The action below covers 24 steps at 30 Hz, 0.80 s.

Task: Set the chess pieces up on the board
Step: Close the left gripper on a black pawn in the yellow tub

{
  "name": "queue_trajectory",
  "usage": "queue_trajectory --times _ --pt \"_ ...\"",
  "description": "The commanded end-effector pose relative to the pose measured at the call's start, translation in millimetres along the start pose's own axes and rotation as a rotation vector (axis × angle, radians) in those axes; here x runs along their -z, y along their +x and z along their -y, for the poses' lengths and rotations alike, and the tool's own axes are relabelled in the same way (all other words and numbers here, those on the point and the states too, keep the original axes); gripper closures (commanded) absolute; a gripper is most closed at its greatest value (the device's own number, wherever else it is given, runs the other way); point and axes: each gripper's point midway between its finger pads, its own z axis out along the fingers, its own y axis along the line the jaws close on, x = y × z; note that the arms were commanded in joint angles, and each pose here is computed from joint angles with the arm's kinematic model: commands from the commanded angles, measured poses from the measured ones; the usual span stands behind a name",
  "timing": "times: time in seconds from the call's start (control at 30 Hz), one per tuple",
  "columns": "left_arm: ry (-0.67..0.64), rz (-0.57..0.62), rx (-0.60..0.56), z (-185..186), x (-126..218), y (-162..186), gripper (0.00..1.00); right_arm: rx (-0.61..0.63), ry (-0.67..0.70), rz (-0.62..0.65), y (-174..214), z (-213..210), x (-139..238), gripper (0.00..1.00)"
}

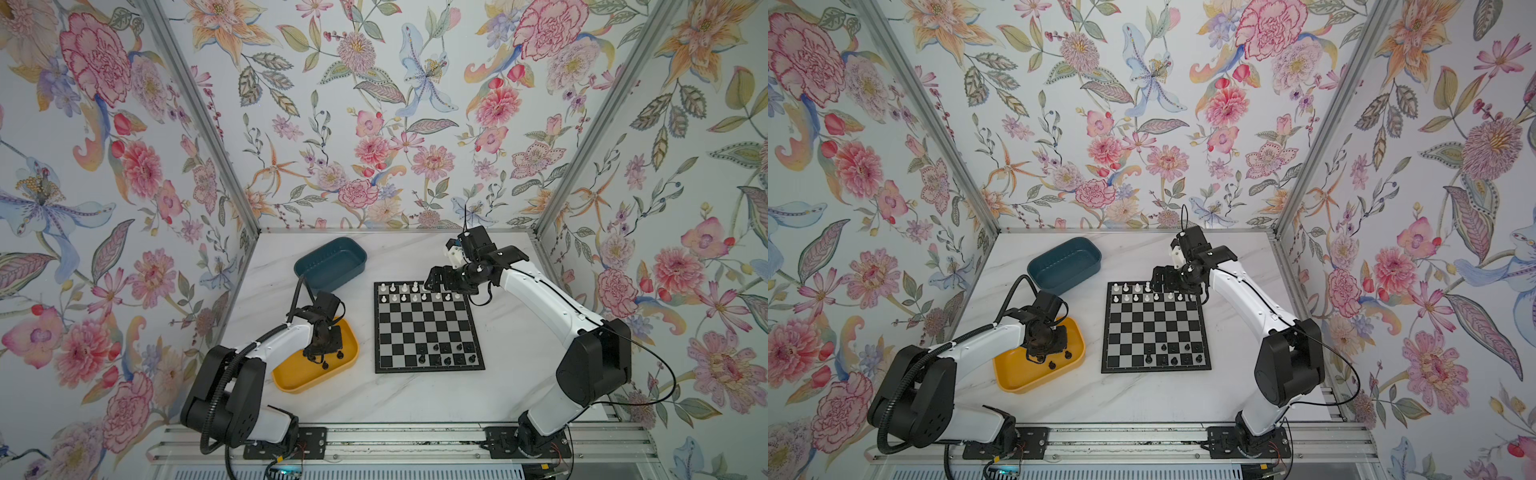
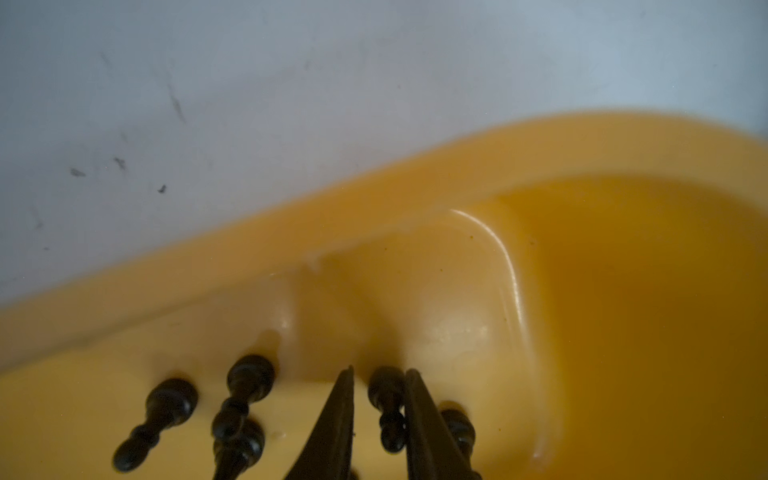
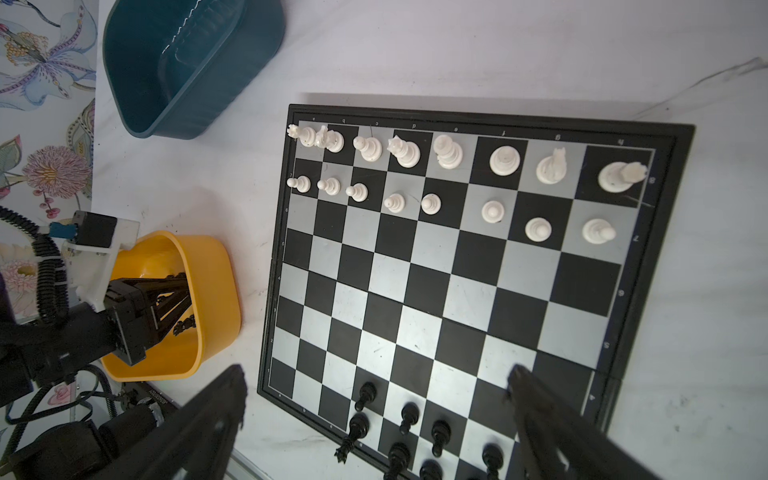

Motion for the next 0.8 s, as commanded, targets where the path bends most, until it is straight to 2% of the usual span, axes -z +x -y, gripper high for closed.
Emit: queue_trajectory --times 0.0,0.77 --pt "0.002 0.004 -0.022 3 2 -6 0.78 -0.009 0.015 0.006 4 2 6 0.01" --pt "-0.019 0.028 -0.066 5 24 -21 0.91 -0.012 0.005 0.022 3 -2 9 0.01"
